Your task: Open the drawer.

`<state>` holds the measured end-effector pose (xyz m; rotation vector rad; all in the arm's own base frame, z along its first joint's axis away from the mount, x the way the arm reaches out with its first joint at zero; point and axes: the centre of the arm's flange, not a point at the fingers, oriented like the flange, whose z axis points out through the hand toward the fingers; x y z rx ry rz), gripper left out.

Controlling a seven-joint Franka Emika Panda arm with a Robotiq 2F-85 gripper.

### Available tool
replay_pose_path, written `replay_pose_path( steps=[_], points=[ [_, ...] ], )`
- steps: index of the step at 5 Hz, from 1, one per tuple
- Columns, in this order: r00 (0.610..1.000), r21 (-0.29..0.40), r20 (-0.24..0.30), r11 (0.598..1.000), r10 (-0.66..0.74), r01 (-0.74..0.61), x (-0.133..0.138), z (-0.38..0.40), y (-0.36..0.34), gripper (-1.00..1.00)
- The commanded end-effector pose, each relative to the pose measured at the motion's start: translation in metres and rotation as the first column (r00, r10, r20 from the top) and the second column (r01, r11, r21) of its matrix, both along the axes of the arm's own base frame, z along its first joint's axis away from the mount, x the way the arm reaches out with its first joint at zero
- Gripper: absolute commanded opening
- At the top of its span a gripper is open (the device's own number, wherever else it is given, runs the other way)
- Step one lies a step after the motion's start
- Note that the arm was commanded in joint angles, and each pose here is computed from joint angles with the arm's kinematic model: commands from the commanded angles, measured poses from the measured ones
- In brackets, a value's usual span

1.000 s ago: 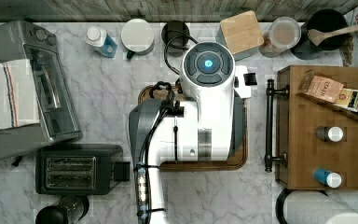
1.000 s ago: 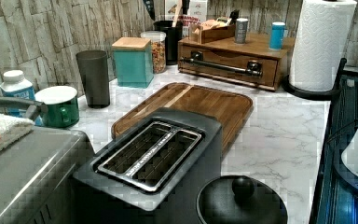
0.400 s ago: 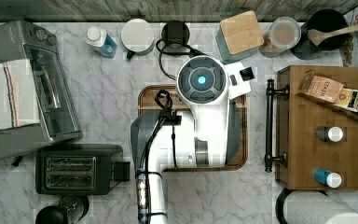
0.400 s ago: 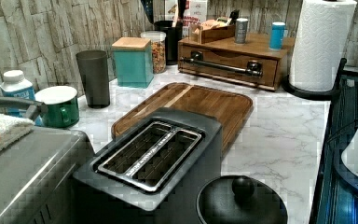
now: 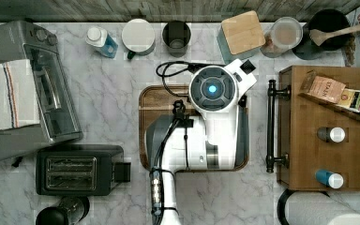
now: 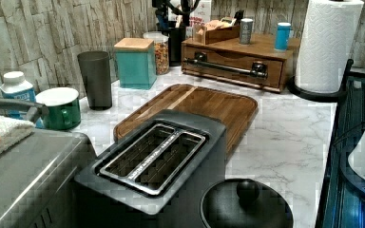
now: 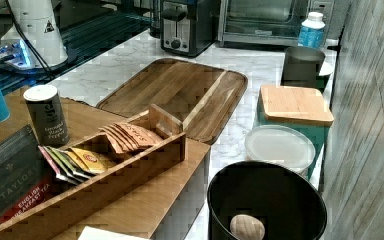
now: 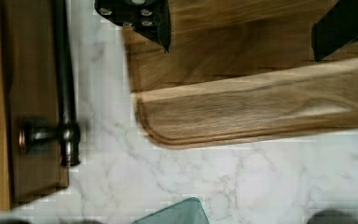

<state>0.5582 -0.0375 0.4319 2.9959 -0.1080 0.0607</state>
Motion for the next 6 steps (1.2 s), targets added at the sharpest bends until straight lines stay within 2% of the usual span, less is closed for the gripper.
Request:
replay_pose_path(
  steps=[1,2,5,6],
  points=[
    [0.998,0.008,0.056,1.0,-0.029,0.028,-0.033,-0.019,-0.156,1.0],
    [0.995,0.014,0.096,1.0,-0.019,0.018,-0.032,-0.046,-0.167,1.0],
    [0.992,0.027,0.125,1.0,-0.018,0.015,-0.041,-0.078,-0.165,1.0],
    [0.991,0.021,0.131,0.999,0.022,-0.025,-0.042,-0.094,-0.172,1.0]
  ],
)
